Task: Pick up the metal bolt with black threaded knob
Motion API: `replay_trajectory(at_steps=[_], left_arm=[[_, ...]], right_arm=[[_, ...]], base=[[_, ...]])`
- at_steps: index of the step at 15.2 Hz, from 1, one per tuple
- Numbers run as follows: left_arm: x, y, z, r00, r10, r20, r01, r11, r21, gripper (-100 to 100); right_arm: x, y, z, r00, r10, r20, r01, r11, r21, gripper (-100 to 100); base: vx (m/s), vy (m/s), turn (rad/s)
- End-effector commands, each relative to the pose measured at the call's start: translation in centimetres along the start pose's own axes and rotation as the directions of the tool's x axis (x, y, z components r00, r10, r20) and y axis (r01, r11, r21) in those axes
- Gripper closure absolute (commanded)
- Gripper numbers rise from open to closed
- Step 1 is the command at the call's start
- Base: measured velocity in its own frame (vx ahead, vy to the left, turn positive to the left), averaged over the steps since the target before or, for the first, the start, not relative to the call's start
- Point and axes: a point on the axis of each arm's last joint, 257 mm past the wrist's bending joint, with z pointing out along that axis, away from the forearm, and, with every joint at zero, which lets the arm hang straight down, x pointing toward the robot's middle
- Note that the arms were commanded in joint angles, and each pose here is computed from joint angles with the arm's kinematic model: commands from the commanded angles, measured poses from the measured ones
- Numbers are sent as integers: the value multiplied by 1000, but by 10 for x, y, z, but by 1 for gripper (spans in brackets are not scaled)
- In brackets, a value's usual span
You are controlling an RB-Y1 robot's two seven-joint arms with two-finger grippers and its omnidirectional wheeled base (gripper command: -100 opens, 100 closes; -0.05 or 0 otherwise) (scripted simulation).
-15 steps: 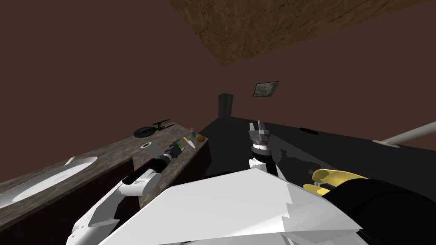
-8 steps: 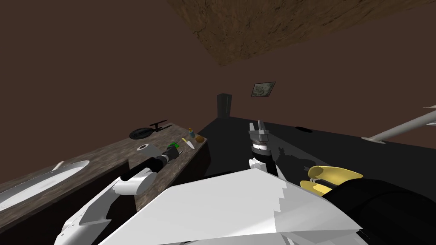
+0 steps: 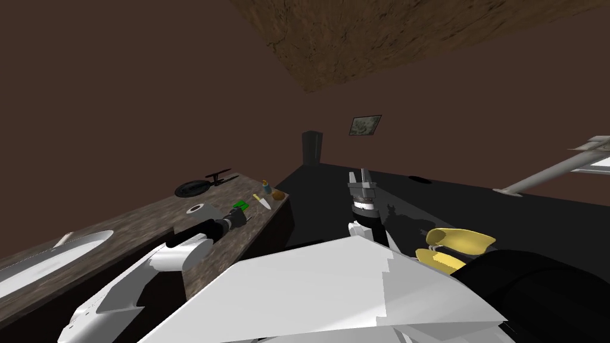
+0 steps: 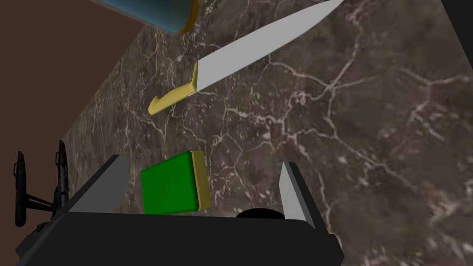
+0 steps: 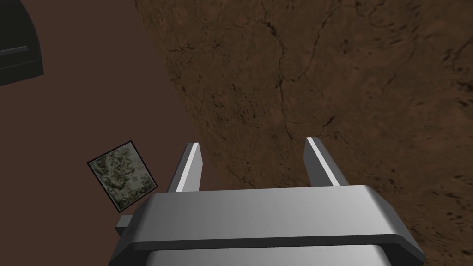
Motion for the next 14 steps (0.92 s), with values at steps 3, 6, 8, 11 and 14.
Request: replay_trajectory(at_steps=[3,6,8,11,14], left_arm=[[-19,11,-2,997,-47,55,51,996,-69,-100],[-39,17,-6,988,-108,115,122,984,-126,-100],[-49,22,-9,979,-134,151,158,975,-157,-100],[-61,29,-14,968,-156,196,195,961,-195,-100],[-76,35,-22,946,-199,258,260,937,-232,-100]], right_arm=[[0,0,0,1000,0,0,0,1000,0,0],[0,0,0,1000,0,0,0,1000,0,0],[0,0,0,1000,0,0,0,1000,0,0],[0,0,0,1000,0,0,0,1000,0,0],[0,0,0,1000,0,0,0,1000,0,0]], base=[[1,6,-38],[3,8,-61],[2,8,-54],[2,8,-46],[2,8,-42]])
